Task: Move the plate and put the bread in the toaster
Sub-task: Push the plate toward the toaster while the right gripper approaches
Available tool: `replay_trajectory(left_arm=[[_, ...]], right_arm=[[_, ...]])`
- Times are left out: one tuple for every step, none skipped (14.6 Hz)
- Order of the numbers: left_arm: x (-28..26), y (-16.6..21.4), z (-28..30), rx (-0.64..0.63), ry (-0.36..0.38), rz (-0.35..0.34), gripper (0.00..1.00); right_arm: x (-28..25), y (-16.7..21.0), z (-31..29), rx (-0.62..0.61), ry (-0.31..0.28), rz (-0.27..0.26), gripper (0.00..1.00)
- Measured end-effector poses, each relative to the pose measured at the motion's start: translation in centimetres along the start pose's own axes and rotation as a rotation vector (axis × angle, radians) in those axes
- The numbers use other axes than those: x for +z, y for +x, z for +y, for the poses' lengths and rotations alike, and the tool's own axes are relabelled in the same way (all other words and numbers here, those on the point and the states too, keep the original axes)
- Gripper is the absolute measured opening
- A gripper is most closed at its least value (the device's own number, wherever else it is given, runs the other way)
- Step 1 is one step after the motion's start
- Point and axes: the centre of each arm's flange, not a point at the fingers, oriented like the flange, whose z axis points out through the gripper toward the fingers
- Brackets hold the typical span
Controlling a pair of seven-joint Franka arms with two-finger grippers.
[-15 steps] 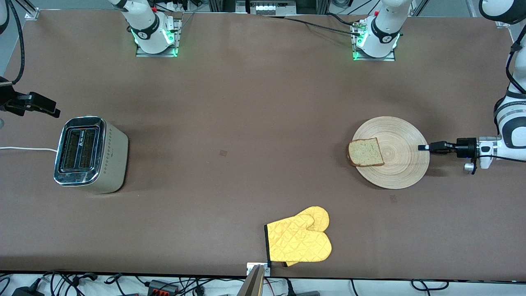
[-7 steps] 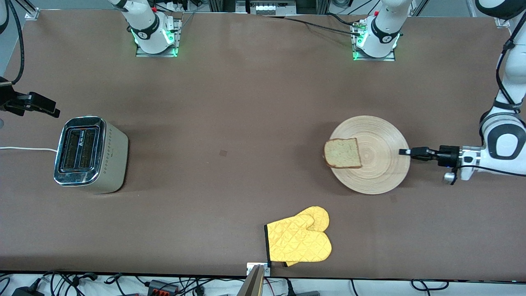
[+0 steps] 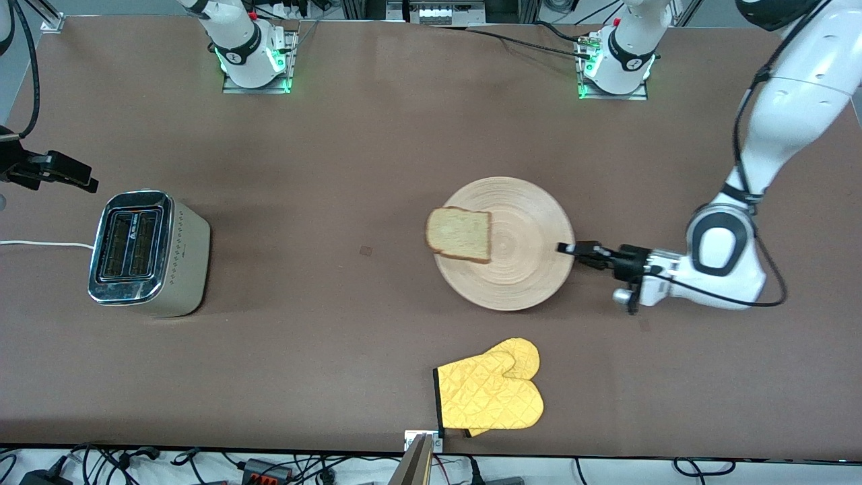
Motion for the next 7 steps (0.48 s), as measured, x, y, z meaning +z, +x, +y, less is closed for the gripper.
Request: replay_trajectory(left_arm=[[3.0, 0.6, 0.9, -0.006, 0.001, 0.015, 0.10], [5.9, 0.9, 1.6, -0.015, 0.001, 0.028, 0.10], [8.9, 1.0, 2.3, -0.027, 0.000, 0.043, 0.09], [11.7, 1.1, 3.0, -0.039, -0.002, 0.055, 0.09], [14.4, 1.0, 3.7, -0.054, -0.005, 0.067, 0.09], [16.8, 0.9, 4.2, -0.067, -0.006, 0.079, 0.09], [18.9, 0.7, 4.7, -0.077, -0.002, 0.092, 0.09]], right_arm=[[0.0, 0.0, 0.0, 0.000, 0.000, 0.000, 1.00], [0.0, 0.0, 0.0, 0.000, 0.002, 0.000, 1.00], [0.0, 0.0, 0.0, 0.001, 0.003, 0.000, 1.00], [0.0, 0.0, 0.0, 0.001, 0.003, 0.000, 1.00], [0.0, 0.0, 0.0, 0.001, 0.004, -0.001, 1.00], [0.0, 0.0, 0.0, 0.001, 0.005, -0.001, 1.00], [0.0, 0.0, 0.0, 0.001, 0.006, -0.001, 1.00]])
